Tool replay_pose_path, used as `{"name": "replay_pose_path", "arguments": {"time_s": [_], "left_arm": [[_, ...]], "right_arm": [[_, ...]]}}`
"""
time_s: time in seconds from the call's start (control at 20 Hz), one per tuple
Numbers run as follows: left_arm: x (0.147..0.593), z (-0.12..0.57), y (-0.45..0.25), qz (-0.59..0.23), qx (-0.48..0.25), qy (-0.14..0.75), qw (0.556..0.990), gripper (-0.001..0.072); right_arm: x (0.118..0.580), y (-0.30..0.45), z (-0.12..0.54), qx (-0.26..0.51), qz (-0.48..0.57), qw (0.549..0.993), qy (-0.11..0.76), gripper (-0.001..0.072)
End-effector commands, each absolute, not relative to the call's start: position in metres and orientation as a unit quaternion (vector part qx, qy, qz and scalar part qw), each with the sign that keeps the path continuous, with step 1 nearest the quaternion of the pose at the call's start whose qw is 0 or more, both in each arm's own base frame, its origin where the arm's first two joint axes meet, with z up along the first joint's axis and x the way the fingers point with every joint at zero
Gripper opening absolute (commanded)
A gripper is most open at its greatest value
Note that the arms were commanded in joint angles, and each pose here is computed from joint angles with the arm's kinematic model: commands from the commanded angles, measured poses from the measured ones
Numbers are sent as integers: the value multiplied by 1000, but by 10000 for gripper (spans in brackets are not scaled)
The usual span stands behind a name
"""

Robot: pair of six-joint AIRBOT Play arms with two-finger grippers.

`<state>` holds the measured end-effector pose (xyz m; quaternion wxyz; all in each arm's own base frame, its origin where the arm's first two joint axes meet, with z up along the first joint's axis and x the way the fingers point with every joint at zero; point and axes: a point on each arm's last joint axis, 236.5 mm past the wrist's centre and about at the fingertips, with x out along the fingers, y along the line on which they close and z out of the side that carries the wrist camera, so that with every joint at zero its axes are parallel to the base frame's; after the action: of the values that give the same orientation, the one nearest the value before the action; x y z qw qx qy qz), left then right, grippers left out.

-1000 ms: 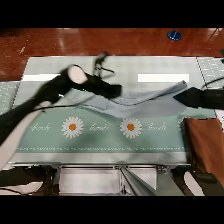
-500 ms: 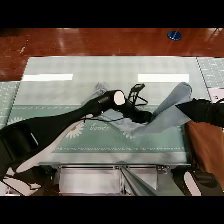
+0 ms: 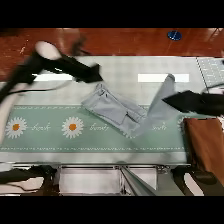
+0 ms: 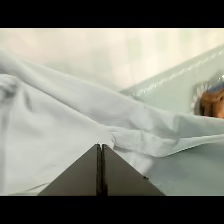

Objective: Fold the shirts.

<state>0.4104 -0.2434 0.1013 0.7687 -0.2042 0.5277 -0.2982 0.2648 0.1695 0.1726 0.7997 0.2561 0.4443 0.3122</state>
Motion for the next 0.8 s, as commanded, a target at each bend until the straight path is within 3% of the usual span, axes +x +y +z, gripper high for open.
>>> {"name": "replay_pose_path", "arguments": {"time_s": [0.0,0.25,0.45,0.5,0.55,0.6,0.75], "left_arm": [[401,190,-156,-258,-193,414,851,23],[316,220,-143,-265,-158,351,884,23],[296,193,-134,-244,-162,346,891,24],[299,186,-133,-239,-167,347,891,24],[304,177,-131,-233,-173,351,890,24],[308,167,-131,-228,-177,359,888,24],[317,143,-130,-220,-183,391,875,24]], "right_arm": [[309,233,163,260,372,769,450,16],[386,340,110,266,405,723,492,16],[398,402,49,273,414,679,541,17],[400,411,35,272,411,677,546,77],[401,415,23,272,406,676,551,359],[403,413,15,268,402,678,554,416],[416,372,36,286,391,671,562,414]]}}
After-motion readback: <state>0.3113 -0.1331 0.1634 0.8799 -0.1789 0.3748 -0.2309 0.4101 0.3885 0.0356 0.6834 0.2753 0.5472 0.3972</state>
